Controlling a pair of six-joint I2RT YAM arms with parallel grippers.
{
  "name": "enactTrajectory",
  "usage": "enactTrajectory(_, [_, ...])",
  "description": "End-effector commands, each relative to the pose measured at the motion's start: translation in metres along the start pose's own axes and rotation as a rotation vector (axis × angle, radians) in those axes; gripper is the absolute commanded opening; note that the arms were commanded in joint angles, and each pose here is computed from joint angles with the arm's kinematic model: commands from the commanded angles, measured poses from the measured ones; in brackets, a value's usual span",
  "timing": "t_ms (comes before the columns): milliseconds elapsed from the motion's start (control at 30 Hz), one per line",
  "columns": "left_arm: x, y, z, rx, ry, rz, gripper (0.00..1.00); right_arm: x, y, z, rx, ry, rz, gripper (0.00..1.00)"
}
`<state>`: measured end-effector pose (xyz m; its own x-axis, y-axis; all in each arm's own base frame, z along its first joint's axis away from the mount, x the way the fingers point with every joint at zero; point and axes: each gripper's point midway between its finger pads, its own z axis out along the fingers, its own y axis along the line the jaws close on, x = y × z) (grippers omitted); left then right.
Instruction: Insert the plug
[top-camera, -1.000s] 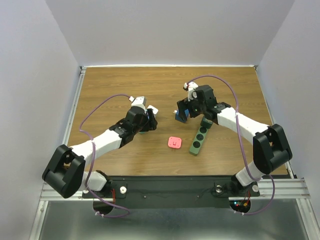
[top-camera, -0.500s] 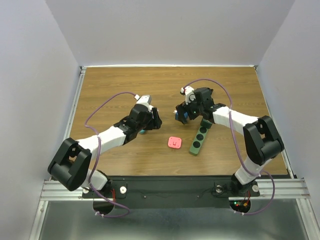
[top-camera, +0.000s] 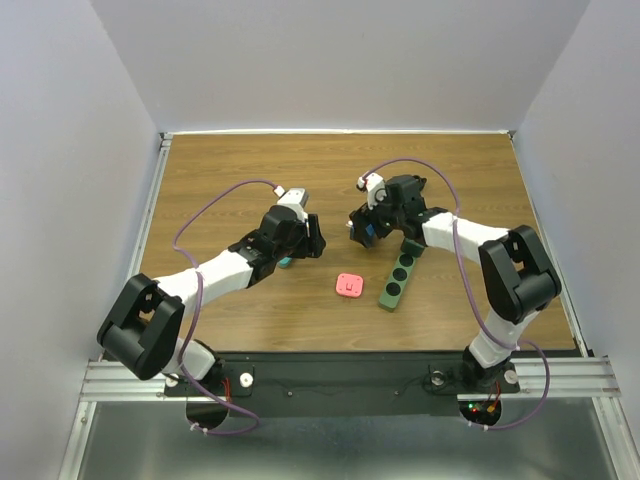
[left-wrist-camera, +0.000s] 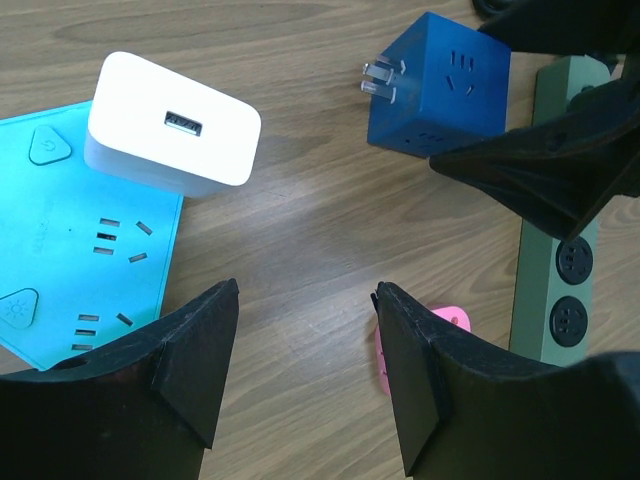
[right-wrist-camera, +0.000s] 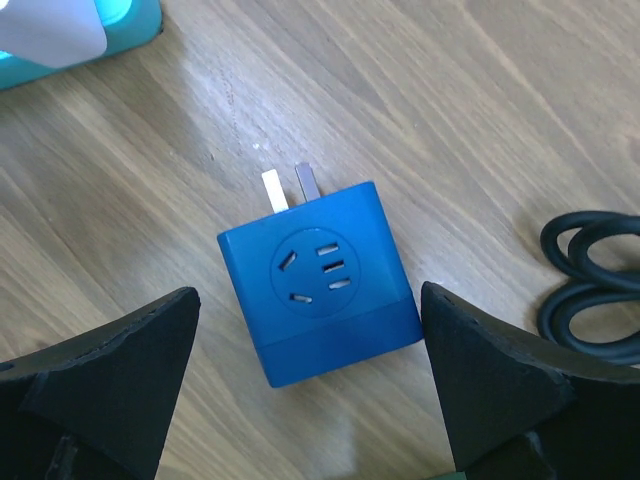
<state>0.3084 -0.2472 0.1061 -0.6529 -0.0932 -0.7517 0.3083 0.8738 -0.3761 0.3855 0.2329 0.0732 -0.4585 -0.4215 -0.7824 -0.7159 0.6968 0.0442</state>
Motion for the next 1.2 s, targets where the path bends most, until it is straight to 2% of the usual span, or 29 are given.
enactTrajectory(0, [-0.025, -0.018, -0.006, 0.067, -0.060, 0.063, 0.68, -0.015, -0.008, 0.006, 0.003, -0.073, -0.050, 0.96])
enactTrajectory(133, [-0.023, -0.020, -0.007, 0.083, -0.053, 0.080, 0.68, -0.010, -0.008, 0.011, -0.013, -0.061, -0.051, 0.96])
enactTrajectory(333, [-0.022, -0.020, -0.010, 0.086, -0.052, 0.083, 0.68, -0.001, 0.000, 0.013, -0.053, -0.042, -0.026, 0.89])
enactTrajectory(367, [-0.024, -0.021, -0.013, 0.095, -0.062, 0.097, 0.68, -0.004, 0.002, 0.009, -0.057, -0.049, -0.020, 0.72])
enactTrajectory(433, [-0.028, -0.024, -0.018, 0.112, -0.078, 0.117, 0.68, -0.010, 0.007, 0.004, -0.076, -0.061, -0.010, 0.50])
enactTrajectory(533, [-0.038, -0.031, -0.030, 0.147, -0.115, 0.169, 0.69, -0.031, 0.022, -0.012, -0.152, -0.071, 0.016, 0.36])
enactTrajectory(600, [-0.040, -0.036, -0.039, 0.180, -0.130, 0.202, 0.71, -0.027, 0.036, -0.023, -0.214, -0.001, 0.078, 0.32])
enactTrajectory(633, [-0.041, -0.038, -0.043, 0.198, -0.140, 0.211, 0.71, -0.044, 0.039, -0.030, -0.239, -0.010, 0.077, 0.30])
enactTrajectory(700, [-0.052, -0.048, -0.060, 0.254, -0.210, 0.229, 0.72, -0.043, 0.054, -0.043, -0.304, 0.040, 0.142, 0.22])
enactTrajectory(733, [-0.043, -0.051, -0.065, 0.295, -0.202, 0.243, 0.73, -0.046, 0.060, -0.049, -0.329, 0.045, 0.157, 0.18])
enactTrajectory(767, [-0.044, -0.056, -0.070, 0.331, -0.226, 0.264, 0.74, -0.048, 0.066, -0.055, -0.358, 0.051, 0.171, 0.04])
enactTrajectory(800, [-0.042, -0.058, -0.078, 0.357, -0.240, 0.271, 0.75, -0.052, 0.075, -0.064, -0.399, 0.059, 0.198, 0.01])
enactTrajectory(967, [-0.038, -0.090, -0.109, 0.570, -0.282, 0.288, 0.78, -0.070, 0.105, -0.101, -0.555, 0.051, 0.256, 0.00])
enactTrajectory(1100, [-0.034, -0.100, -0.119, 0.638, -0.267, 0.289, 0.79, -0.085, 0.143, -0.139, -0.823, 0.051, 0.293, 0.00])
enactTrajectory(1167, [-0.033, -0.102, -0.121, 0.655, -0.273, 0.282, 0.79, -0.090, 0.150, -0.150, -0.885, 0.040, 0.295, 0.00])
